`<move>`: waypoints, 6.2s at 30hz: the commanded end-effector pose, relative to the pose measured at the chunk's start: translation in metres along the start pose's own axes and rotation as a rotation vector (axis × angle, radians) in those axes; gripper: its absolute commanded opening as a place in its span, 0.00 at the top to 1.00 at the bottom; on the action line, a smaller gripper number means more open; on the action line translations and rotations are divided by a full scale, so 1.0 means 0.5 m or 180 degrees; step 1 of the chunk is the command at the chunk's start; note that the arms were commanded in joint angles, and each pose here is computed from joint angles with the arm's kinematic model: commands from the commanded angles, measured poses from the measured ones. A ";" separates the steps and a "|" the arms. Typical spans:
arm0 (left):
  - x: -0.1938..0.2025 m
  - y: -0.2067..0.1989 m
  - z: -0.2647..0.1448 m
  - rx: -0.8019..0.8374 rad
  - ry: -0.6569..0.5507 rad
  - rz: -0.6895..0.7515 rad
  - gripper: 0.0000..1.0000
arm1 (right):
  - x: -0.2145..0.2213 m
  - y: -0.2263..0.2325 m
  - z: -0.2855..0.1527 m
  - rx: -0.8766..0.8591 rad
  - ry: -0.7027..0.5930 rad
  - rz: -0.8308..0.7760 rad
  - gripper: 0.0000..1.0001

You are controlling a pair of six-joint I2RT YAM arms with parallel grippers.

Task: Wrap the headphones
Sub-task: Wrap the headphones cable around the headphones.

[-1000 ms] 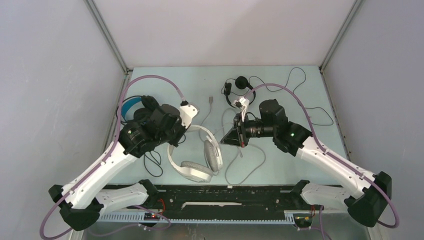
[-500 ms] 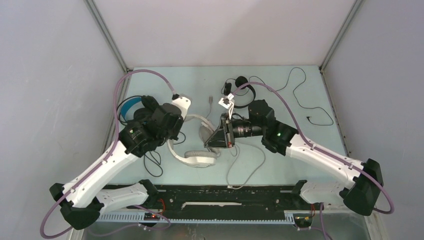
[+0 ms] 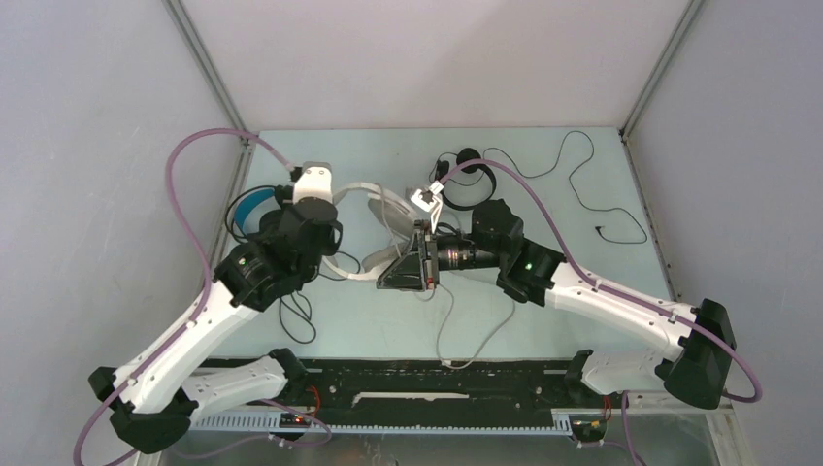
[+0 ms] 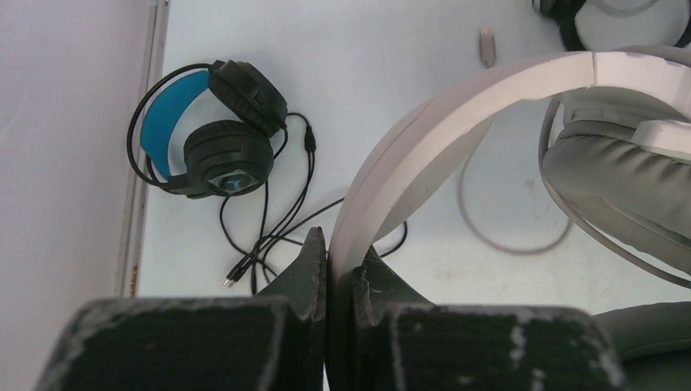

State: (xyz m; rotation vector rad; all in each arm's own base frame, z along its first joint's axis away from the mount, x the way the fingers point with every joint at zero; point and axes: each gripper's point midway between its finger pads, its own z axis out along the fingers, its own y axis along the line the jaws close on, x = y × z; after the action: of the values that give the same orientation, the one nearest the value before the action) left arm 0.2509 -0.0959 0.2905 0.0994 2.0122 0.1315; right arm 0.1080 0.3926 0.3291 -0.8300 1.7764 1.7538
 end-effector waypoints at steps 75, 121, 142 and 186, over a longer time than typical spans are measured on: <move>-0.281 -0.099 -0.235 0.2461 -0.0722 -0.2564 1.00 | 0.280 -0.320 -0.052 0.1020 -0.0156 -0.1705 0.96; -0.017 -0.165 -0.179 0.2929 0.0160 -0.0080 1.00 | 0.095 -0.348 -0.206 0.1570 -0.0334 -0.1083 1.00; 0.088 -0.136 -0.074 0.2303 -0.0379 0.1932 1.00 | 0.107 -0.083 -0.183 0.0054 0.0289 -0.0328 1.00; -0.022 -0.047 -0.034 0.0967 -0.0798 0.1450 1.00 | -0.040 0.031 -0.120 -0.0497 -0.0140 -0.0075 0.93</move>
State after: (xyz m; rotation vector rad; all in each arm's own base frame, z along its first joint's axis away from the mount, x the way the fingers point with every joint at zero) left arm 0.2304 -0.1475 0.2933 0.8797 1.6830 -0.0239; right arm 0.1140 0.3263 0.3028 -0.8105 1.8434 1.9045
